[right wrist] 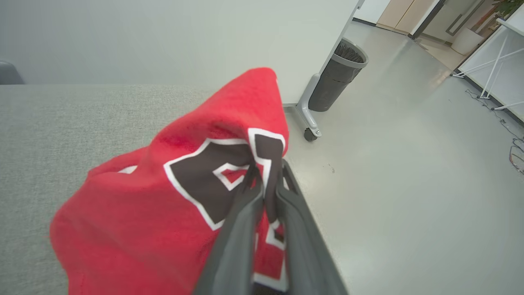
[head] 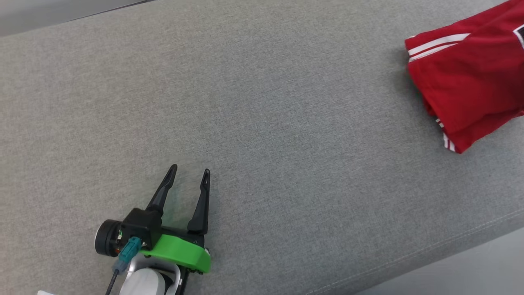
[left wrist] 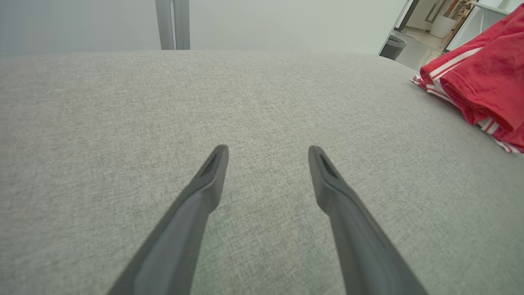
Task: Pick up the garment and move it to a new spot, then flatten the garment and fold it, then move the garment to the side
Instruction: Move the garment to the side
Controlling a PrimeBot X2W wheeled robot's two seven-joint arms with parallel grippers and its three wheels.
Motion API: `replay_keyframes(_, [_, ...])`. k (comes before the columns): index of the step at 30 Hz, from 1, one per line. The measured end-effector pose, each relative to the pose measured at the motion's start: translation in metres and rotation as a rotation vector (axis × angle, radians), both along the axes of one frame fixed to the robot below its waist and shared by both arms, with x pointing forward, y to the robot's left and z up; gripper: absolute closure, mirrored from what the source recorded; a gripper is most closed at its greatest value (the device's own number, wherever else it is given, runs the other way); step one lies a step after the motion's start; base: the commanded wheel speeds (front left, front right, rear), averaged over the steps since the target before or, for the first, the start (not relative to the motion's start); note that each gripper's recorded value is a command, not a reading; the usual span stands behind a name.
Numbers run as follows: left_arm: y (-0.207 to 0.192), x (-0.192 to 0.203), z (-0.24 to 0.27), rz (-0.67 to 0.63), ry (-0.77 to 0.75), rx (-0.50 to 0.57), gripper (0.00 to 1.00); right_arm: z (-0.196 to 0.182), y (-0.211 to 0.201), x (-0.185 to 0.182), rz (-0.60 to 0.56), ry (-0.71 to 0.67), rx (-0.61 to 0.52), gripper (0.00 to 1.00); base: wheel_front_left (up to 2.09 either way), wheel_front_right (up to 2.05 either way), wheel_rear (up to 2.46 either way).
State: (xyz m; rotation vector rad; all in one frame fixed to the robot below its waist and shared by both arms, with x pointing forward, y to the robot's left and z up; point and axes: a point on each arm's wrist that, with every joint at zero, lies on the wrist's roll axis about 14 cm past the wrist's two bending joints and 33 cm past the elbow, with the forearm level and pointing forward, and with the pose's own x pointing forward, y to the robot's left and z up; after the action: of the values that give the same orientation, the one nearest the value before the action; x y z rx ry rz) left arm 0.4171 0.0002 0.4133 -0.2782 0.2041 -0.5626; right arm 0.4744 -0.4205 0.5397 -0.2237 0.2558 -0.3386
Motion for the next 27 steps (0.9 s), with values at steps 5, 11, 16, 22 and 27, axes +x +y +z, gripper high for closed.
replay_keyframes(5, [0.010, 0.002, -0.004, 0.025, 0.007, 0.008, 0.00, -0.008, -0.022, 0.003, -0.063, 0.007, 0.002, 1.00, 0.00, 0.00, 0.00])
replay_keyframes(11, [0.016, 0.002, -0.012, 0.044, 0.024, 0.016, 0.00, -0.019, -0.037, 0.004, -0.113, 0.002, -0.010, 0.00, 0.00, 0.00, 0.00])
replay_keyframes(16, [0.018, 0.004, -0.012, 0.050, 0.023, 0.019, 0.00, -0.032, -0.029, 0.005, -0.103, 0.002, -0.001, 0.00, 0.00, 0.00, 0.00])
replay_keyframes(22, [0.017, 0.005, -0.006, 0.051, 0.010, 0.014, 0.00, -0.030, -0.007, 0.012, -0.040, -0.026, -0.007, 0.00, 0.00, 0.00, 0.00])
replay_keyframes(27, [0.022, 0.008, 0.005, 0.075, -0.013, 0.004, 0.00, -0.012, 0.014, 0.021, 0.033, -0.093, -0.035, 0.00, 0.00, 0.00, 0.00])
